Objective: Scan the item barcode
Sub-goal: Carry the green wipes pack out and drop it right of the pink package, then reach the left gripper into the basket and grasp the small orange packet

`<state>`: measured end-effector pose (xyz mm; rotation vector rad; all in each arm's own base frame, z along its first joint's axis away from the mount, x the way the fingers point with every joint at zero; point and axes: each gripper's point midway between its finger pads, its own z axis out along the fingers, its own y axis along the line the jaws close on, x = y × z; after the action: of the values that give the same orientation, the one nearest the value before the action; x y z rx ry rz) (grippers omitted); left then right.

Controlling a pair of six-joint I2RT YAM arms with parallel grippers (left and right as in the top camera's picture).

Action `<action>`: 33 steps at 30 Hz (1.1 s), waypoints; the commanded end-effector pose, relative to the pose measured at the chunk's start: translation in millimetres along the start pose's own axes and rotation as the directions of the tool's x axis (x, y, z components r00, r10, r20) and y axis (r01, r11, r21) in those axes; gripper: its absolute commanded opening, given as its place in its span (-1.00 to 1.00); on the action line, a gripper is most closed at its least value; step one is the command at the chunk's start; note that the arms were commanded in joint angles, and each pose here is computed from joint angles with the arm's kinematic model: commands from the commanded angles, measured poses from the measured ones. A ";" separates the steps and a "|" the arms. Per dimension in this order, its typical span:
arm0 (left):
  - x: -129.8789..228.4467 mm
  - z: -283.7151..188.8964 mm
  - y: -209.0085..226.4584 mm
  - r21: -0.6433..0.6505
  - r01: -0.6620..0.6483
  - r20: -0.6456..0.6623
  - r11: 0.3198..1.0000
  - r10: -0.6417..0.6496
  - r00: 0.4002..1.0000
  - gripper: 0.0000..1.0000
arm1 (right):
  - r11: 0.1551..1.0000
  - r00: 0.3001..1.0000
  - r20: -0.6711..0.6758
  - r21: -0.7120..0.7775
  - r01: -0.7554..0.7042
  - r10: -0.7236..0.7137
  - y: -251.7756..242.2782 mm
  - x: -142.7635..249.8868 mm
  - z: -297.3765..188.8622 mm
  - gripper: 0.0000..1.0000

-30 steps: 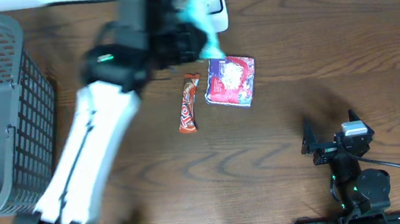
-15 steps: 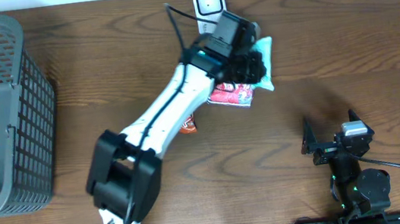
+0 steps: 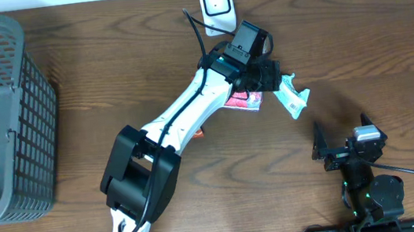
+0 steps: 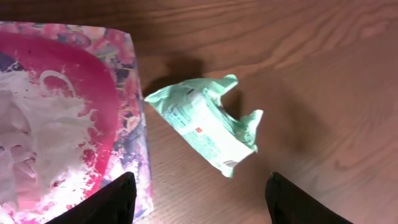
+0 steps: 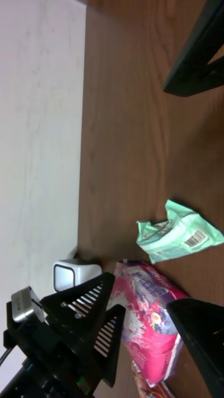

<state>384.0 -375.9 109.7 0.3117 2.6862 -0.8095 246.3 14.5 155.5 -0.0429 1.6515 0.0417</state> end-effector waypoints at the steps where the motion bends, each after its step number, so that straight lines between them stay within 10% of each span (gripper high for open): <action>1: -22.7 -53.7 -25.5 0.071 -0.022 0.096 0.997 0.015 0.995 0.33 | 1.000 1.000 -0.002 -0.008 -0.003 0.003 1.9 0.8 -0.1 0.99; 9: -82.1 -208.8 -14.3 0.082 -0.082 0.403 0.993 0.042 0.914 0.42 | 1.000 1.000 -0.002 -0.008 -0.003 0.003 1.9 0.8 -0.1 0.99; 18: -74.5 -381.9 118.5 -0.052 0.246 0.633 0.968 -0.159 0.758 0.53 | 1.000 1.000 -0.002 -0.008 -0.003 0.003 1.9 0.8 -0.1 0.99; 25: -21.3 -479.2 256.4 -0.137 0.637 0.786 0.758 -0.308 0.536 0.72 | 1.000 1.000 -0.002 -0.008 -0.003 0.003 1.9 0.8 -0.1 0.98; 33: 67.1 -532.8 371.5 -0.126 0.951 0.895 0.283 -0.382 0.232 0.73 | 1.000 1.000 -0.002 -0.008 -0.003 0.003 1.9 0.8 -0.1 0.98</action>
<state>327.4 191.2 341.3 -1.1430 1.9744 -0.1203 246.3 14.5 155.5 -0.0429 1.6515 0.0417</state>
